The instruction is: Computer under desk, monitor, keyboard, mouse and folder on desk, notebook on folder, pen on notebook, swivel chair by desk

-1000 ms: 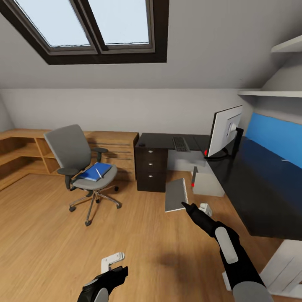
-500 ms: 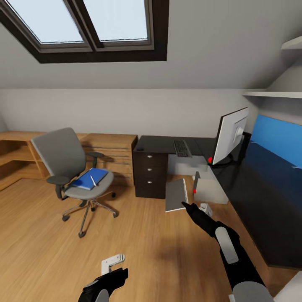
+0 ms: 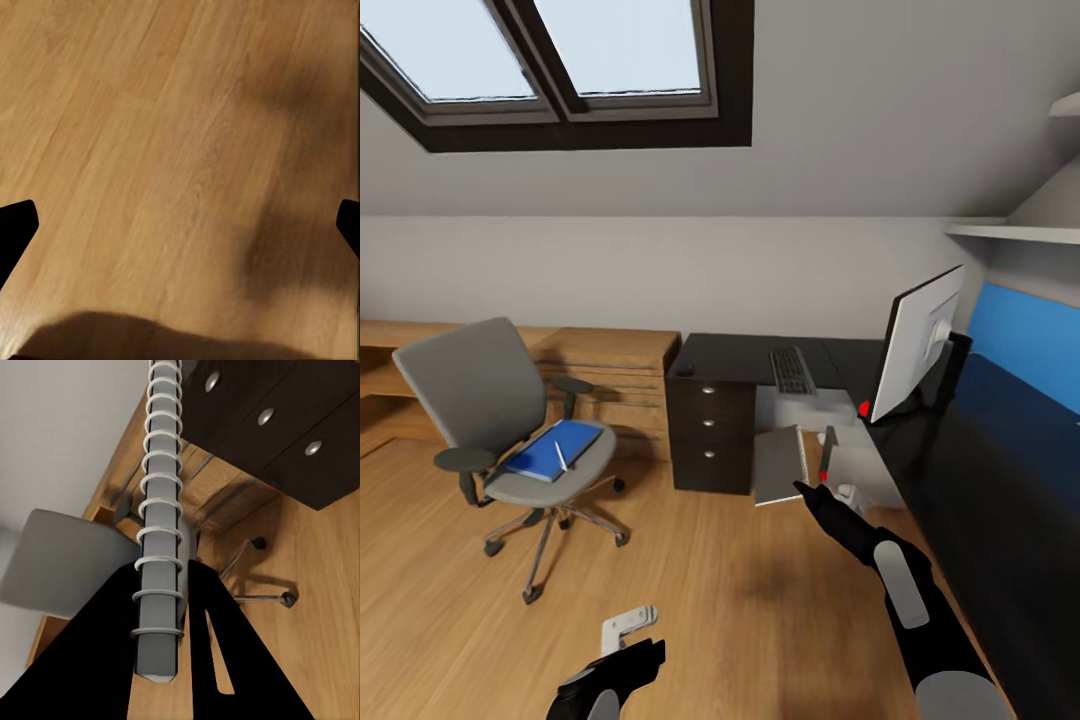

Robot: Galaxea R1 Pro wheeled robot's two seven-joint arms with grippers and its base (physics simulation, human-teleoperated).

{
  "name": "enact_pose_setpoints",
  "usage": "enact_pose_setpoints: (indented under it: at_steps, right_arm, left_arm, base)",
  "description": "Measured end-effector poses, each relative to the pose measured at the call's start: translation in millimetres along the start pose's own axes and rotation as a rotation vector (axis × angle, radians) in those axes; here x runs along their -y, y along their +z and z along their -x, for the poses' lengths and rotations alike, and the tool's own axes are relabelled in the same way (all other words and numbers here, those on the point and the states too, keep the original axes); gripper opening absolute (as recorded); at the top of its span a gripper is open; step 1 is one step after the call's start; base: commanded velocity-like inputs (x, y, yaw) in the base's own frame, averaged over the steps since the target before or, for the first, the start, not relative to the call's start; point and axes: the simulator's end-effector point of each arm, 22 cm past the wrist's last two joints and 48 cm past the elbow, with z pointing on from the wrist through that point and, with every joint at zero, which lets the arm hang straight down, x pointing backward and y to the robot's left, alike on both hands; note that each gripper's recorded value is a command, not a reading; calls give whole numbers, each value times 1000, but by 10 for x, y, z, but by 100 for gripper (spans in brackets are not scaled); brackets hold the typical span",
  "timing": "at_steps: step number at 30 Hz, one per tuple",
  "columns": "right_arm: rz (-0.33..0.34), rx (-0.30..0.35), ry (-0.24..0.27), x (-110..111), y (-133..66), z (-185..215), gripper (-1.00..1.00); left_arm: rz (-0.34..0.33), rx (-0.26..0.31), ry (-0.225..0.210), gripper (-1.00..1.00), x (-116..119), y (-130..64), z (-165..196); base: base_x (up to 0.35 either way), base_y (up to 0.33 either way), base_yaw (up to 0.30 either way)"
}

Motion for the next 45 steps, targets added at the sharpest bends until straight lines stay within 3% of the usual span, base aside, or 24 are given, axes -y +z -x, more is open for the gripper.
enact_pose_setpoints:
  at_steps: [27,45]
  right_arm:
    - [-4,-5,6,-359,-89,175,-100]
    - [-2,-7,8,-372,-81,162,-100]
  left_arm:
    - [1,-1,0,100,88,-359,251]
    - [1,-1,-1,100,90,-358,253]
  base:
    - [334,74,0]
    - [284,9,0]
